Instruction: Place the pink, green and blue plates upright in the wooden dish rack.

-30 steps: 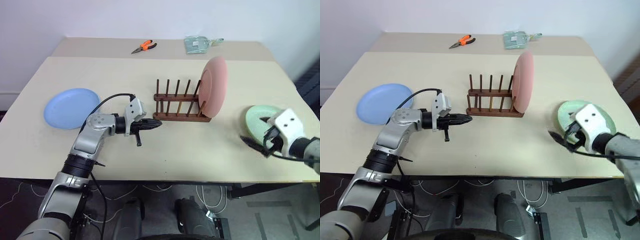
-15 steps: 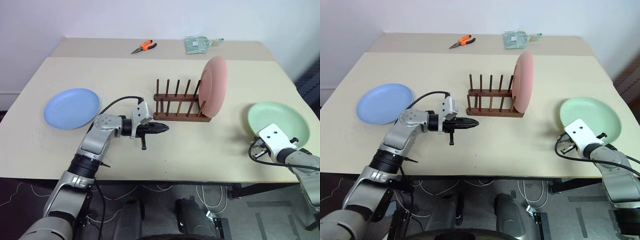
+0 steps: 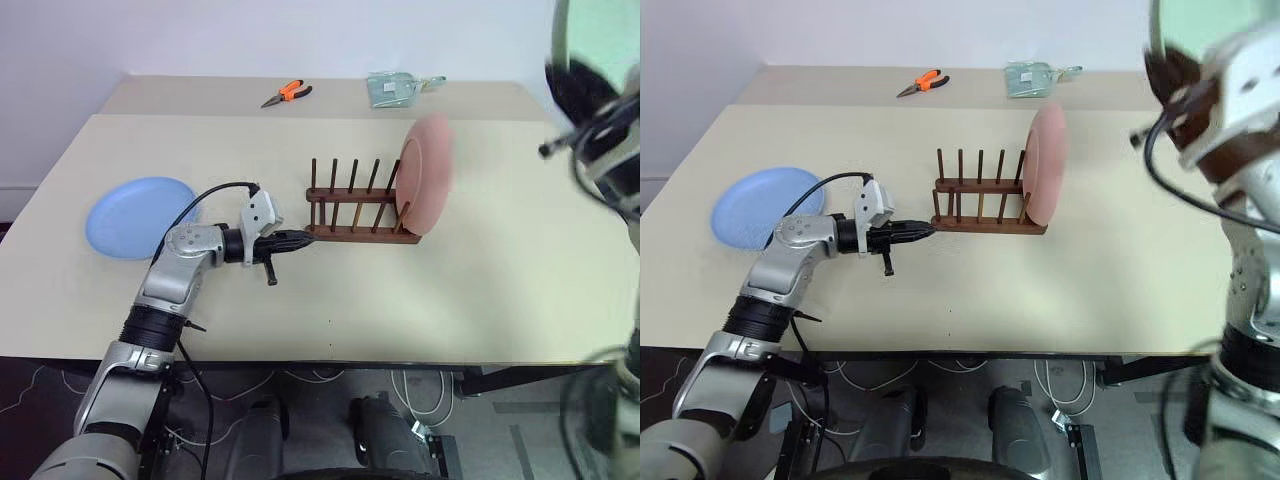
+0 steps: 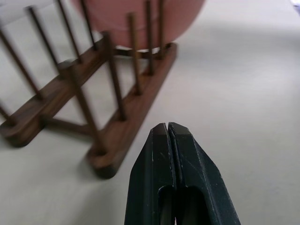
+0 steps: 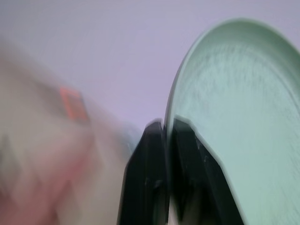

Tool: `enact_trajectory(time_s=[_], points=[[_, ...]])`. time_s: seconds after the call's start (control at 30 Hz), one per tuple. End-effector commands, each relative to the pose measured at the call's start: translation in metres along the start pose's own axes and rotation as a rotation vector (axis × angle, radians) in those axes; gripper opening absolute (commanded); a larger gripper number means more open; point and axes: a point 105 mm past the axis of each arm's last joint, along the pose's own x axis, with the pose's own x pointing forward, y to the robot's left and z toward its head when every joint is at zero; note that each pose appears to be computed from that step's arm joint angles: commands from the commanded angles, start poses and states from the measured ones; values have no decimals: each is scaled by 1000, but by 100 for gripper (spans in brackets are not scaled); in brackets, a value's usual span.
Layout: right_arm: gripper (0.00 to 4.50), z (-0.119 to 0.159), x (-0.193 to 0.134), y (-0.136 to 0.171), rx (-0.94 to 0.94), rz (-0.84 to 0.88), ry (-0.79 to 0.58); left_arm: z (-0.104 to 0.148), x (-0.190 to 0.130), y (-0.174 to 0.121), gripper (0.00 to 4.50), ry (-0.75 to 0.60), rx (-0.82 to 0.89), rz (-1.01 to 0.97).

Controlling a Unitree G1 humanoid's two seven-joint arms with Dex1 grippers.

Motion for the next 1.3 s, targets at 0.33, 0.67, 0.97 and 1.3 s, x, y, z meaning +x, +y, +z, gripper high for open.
enact_trajectory(time_s=[0.33,0.67,0.97,1.3], points=[[2,-14,17,95,1008,211,-85,9,-11,5,0,-19,31,35],[2,-47,28,110,1107,186,28,11,-11,1,0,-17,28,40],[98,-81,40,93,1144,101,102,12,-10,-1,0,-18,28,32],[450,-52,43,83,596,204,86,19,-26,7,131,-45,-19,76]])
